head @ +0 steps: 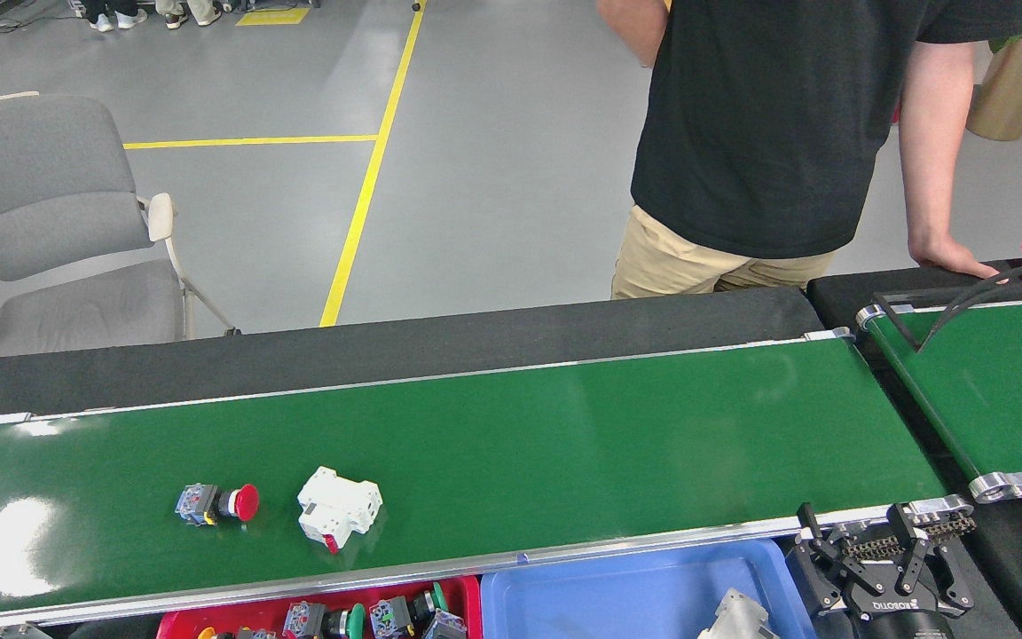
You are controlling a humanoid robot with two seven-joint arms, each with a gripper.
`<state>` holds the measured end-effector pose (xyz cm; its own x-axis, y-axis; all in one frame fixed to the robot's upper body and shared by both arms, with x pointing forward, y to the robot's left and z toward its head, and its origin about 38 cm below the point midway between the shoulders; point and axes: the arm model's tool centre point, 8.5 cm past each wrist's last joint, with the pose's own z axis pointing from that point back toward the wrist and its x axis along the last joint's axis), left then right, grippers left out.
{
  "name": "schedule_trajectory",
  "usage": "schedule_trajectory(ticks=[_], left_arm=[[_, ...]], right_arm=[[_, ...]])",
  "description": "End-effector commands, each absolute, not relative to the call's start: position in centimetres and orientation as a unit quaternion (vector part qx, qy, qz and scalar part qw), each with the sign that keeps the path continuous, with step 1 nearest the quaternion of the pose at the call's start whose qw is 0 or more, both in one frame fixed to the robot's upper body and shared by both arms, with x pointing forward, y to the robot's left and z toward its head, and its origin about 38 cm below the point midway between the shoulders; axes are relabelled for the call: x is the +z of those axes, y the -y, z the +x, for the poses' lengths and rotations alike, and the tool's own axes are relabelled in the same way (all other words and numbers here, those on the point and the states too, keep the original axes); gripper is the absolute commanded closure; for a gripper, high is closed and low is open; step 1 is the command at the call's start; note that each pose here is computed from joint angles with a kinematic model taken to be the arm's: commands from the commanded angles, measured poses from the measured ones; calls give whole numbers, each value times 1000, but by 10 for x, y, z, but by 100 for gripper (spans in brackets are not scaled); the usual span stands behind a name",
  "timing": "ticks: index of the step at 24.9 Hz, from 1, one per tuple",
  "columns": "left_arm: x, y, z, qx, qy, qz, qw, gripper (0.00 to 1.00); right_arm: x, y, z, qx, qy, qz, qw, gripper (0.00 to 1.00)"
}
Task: Pick switch part from conveyor to tray
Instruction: 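Move the left gripper to the second white switch block on the belt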
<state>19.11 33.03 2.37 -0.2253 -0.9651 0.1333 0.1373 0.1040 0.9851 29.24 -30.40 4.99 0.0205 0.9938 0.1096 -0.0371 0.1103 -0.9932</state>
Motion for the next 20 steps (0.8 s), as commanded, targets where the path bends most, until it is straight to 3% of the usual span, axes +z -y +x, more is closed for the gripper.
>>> schedule_trajectory(ticks=[1,3,6,9,13,16,20], left_arm=[[25,-364,191,-508,481,454,551,0],[24,-385,186,-484,437,490,578,0],[27,-400,177,-482,422,502,581,0],[27,-391,178,-505,447,478,563,0],[34,-364,189,-553,525,413,498,0],[43,-367,206,-564,532,417,474,0],[38,-379,219,-591,506,424,464,0]], right_arm=[[57,304,294,474,520,-471,533,0],[57,301,293,481,528,-461,526,0],[54,295,289,495,532,-445,524,0],[53,295,288,497,530,-443,526,0],[53,295,288,496,530,-443,526,0],[54,295,289,496,532,-444,523,0],[56,294,291,498,534,-443,519,0]])
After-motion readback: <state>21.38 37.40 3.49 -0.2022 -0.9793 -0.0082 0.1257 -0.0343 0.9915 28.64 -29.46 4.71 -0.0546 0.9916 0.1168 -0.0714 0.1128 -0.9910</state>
